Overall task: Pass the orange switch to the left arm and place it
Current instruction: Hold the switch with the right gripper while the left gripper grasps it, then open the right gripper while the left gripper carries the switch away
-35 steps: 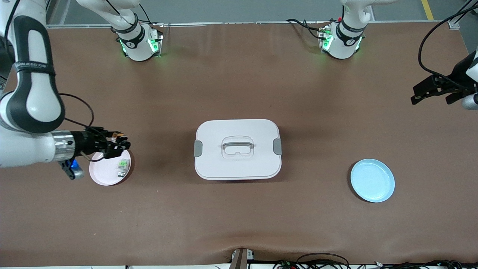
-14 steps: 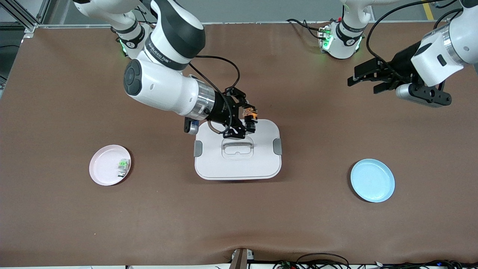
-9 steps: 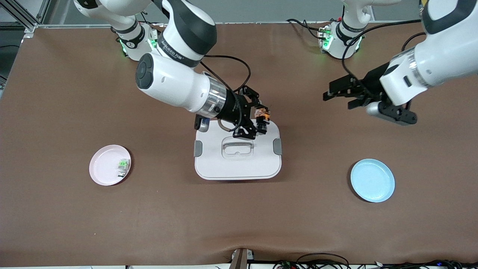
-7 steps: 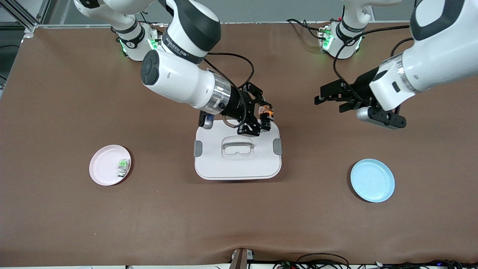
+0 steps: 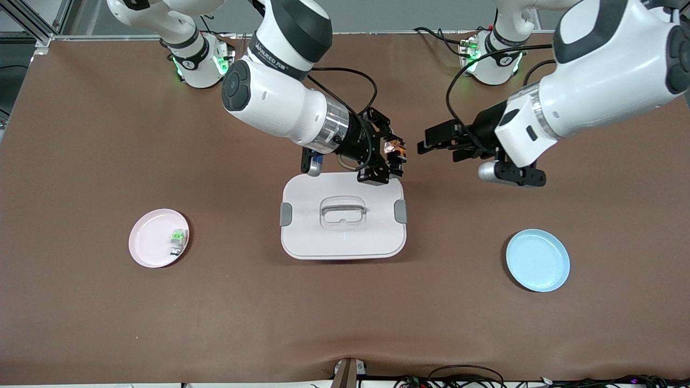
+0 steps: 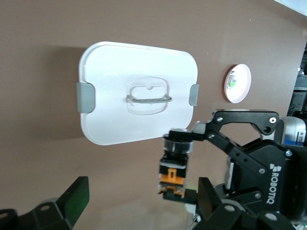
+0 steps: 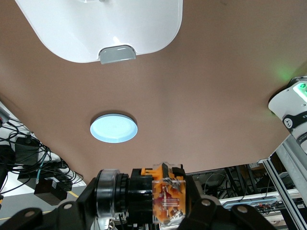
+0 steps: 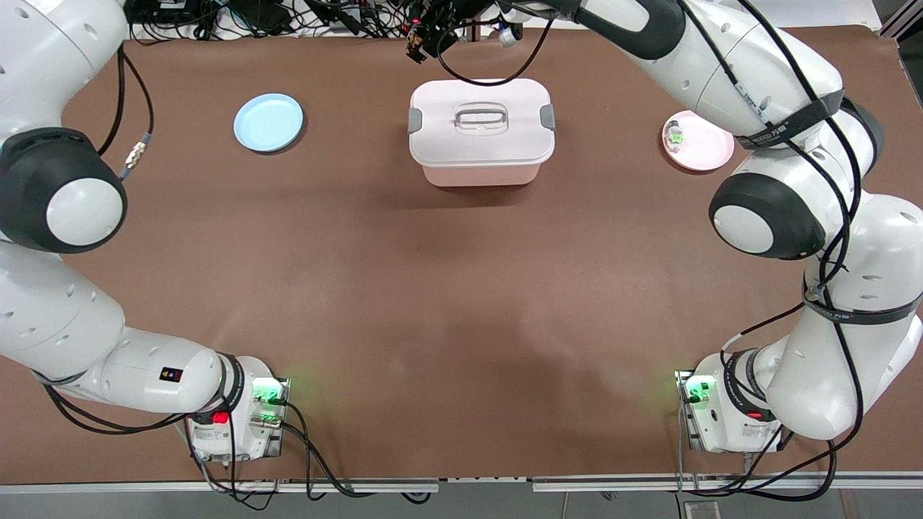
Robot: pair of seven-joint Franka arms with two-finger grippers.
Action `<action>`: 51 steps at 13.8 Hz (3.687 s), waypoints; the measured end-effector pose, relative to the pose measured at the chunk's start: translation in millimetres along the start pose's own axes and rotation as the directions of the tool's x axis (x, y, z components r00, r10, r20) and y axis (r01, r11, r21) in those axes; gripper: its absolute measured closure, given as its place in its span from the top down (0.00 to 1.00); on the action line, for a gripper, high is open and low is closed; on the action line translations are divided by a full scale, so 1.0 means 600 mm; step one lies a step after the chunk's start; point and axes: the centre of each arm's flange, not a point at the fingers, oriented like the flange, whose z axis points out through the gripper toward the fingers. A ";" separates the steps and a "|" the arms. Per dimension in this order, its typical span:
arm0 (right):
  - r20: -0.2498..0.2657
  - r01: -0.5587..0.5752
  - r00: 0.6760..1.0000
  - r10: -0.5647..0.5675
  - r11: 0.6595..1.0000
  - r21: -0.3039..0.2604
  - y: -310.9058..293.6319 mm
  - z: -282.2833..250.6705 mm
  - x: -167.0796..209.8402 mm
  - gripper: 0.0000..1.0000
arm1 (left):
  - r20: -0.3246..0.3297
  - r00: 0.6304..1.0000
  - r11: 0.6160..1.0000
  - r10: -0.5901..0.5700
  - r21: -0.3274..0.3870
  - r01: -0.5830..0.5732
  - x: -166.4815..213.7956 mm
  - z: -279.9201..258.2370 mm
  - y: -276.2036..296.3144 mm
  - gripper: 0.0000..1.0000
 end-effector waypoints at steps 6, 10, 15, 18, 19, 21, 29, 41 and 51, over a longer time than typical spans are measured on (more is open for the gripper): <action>0.010 0.006 1.000 -0.006 1.000 0.010 0.002 -0.003 -0.007 0.72 | 0.040 0.999 1.000 0.005 -0.005 -0.004 0.000 0.040 0.011 1.00; 0.018 0.013 1.000 -0.014 1.000 0.016 0.011 0.004 -0.015 0.72 | 0.094 0.996 0.999 -0.002 -0.036 0.006 -0.003 0.078 0.020 0.93; 0.015 0.011 1.000 -0.012 1.000 0.016 0.010 0.015 -0.012 0.72 | 0.110 0.994 0.999 0.003 -0.033 0.000 -0.008 0.088 0.023 0.72; 0.019 0.011 1.000 -0.012 1.000 0.021 0.009 0.014 -0.013 0.72 | 0.140 0.990 1.000 0.001 -0.020 0.002 -0.012 0.098 0.016 0.44; 0.018 0.012 1.000 -0.012 1.000 0.019 0.010 0.016 -0.013 0.72 | 0.144 0.990 1.000 0.001 -0.019 0.002 -0.012 0.098 0.015 0.43; 0.021 0.012 1.000 -0.012 1.000 0.018 0.014 0.019 -0.016 0.72 | 0.154 0.988 1.000 0.008 -0.018 -0.005 -0.013 0.096 0.012 0.36; 0.036 0.015 0.999 -0.016 0.999 0.032 0.016 0.023 -0.023 0.72 | 0.154 0.988 1.000 0.010 -0.018 -0.008 -0.011 0.086 0.005 0.36; 0.028 0.024 0.999 -0.026 0.999 0.046 0.006 0.019 -0.016 1.00 | 0.130 0.992 1.000 0.000 0.024 -0.004 0.011 0.059 -0.041 0.33; -0.140 0.613 0.755 -0.641 0.765 -0.197 -0.012 -0.071 0.039 1.00 | 0.043 0.999 0.971 -0.014 0.240 0.003 0.057 0.023 -0.151 0.33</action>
